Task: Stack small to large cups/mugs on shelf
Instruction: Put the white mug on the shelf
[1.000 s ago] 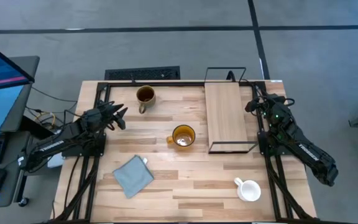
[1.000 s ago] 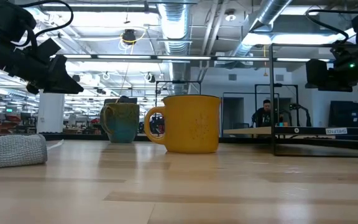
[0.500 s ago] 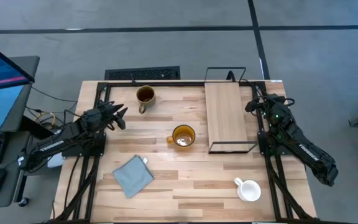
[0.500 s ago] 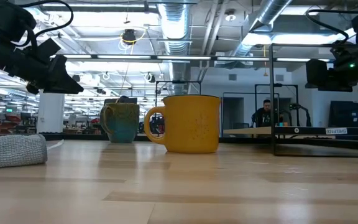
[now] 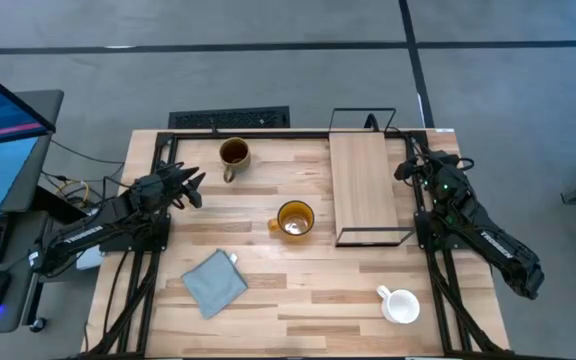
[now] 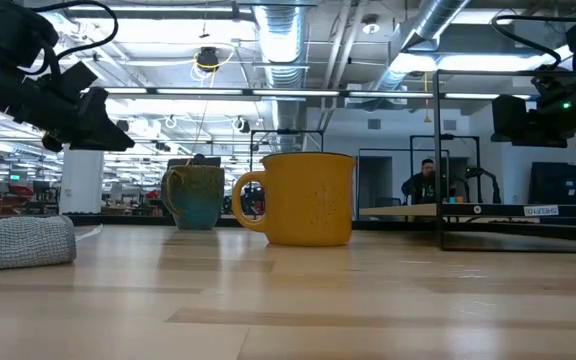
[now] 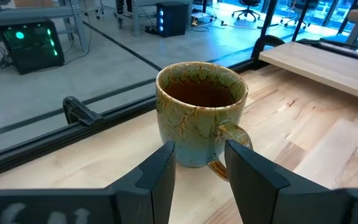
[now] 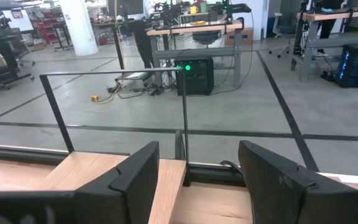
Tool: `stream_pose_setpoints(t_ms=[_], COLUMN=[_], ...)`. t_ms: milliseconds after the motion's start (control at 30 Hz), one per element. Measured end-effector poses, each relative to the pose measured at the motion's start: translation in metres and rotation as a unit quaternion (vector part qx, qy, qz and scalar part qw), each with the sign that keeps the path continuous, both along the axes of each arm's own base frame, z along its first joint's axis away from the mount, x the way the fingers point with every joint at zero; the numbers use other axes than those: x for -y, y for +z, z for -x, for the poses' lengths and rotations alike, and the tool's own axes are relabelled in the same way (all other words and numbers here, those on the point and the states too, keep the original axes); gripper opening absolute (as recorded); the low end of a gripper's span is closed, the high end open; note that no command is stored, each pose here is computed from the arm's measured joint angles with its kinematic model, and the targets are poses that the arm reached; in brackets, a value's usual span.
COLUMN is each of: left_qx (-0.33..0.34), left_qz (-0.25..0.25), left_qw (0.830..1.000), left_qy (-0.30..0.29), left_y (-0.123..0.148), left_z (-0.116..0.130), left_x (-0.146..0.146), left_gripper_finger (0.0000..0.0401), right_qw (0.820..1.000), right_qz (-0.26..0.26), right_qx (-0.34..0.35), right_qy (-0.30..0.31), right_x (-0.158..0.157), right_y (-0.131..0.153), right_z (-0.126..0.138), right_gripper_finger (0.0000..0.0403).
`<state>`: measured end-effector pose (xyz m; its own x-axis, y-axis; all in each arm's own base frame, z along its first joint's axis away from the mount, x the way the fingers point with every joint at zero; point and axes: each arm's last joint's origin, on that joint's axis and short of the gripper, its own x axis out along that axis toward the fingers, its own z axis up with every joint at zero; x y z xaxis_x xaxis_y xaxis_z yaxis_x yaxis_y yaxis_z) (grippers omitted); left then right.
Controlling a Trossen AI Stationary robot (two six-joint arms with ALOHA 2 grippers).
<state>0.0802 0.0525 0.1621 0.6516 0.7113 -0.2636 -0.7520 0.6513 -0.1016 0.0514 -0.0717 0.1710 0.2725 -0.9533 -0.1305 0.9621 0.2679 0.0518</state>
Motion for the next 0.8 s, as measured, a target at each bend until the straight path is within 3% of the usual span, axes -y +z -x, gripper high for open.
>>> stream_pose_setpoints(t_ms=[800], left_qx=[0.029], left_qz=[-0.001], left_qw=[1.0], left_qy=[0.004], left_y=[0.003], left_z=[-0.0011], left_x=[-0.0006], left_gripper_finger=[0.013], right_qw=[1.0], right_qz=[0.0], right_qx=[0.0], right_qy=[0.0], right_x=[0.0], right_y=[0.0], right_z=[0.0], right_gripper_finger=[0.0244])
